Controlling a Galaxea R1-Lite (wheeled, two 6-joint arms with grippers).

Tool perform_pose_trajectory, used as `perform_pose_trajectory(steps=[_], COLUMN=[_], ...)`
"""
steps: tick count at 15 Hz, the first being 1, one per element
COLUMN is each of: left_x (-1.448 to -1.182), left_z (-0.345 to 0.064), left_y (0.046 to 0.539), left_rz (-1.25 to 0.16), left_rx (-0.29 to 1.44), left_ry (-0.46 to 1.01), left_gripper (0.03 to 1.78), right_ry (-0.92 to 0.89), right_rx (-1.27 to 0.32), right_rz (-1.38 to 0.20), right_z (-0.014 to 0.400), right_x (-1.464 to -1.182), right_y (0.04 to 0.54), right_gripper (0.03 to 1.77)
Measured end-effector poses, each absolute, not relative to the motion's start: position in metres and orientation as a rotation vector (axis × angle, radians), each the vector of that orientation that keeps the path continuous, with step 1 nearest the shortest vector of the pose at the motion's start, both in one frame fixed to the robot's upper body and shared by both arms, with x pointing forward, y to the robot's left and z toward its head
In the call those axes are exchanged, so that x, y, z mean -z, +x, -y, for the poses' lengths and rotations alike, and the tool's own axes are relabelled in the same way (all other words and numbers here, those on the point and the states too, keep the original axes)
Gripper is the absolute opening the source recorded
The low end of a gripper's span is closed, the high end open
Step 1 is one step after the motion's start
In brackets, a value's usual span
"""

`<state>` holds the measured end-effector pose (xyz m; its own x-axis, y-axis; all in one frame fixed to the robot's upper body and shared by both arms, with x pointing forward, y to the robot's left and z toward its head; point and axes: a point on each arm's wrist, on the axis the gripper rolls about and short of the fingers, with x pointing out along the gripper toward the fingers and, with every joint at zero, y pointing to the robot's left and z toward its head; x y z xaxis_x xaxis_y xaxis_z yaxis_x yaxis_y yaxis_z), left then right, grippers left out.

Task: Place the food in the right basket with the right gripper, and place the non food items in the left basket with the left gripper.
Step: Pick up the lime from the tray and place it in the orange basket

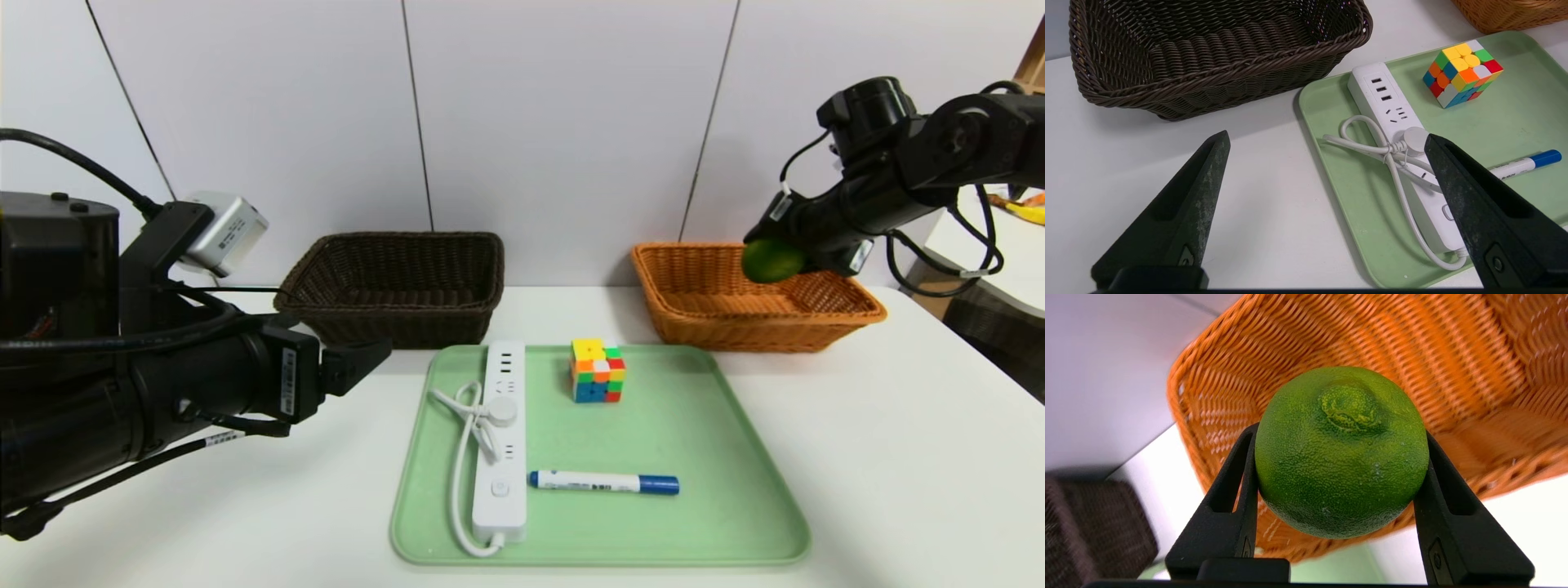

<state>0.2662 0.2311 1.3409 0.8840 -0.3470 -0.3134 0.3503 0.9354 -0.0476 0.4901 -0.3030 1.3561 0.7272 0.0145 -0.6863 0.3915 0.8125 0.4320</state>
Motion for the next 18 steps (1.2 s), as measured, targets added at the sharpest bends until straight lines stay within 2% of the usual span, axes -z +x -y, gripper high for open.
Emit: perform_pose_trajectory(steps=[7,13,18], left_x=[-1.336,-1.335,-1.335], left_z=[-0.228,-0.227,-0.228], left_y=[0.273,0.273,0.273], left_rz=[-0.347,-0.352,-0.353], left_rx=[0.357,0.358,0.358], left_ry=[0.012,0.016,0.019], left_gripper=[1.69,1.69,1.69], right_ry=[0.567,0.564,0.567], right_rx=[0.246,0.261,0.271], right_rz=[-0.735,-0.747,-0.746], right_z=[0.307,0.310,0.315], right_x=[-1.329,-1.317,-1.315], right_y=[0.514,0.522,0.524], right_gripper=[1.03,1.03,1.33])
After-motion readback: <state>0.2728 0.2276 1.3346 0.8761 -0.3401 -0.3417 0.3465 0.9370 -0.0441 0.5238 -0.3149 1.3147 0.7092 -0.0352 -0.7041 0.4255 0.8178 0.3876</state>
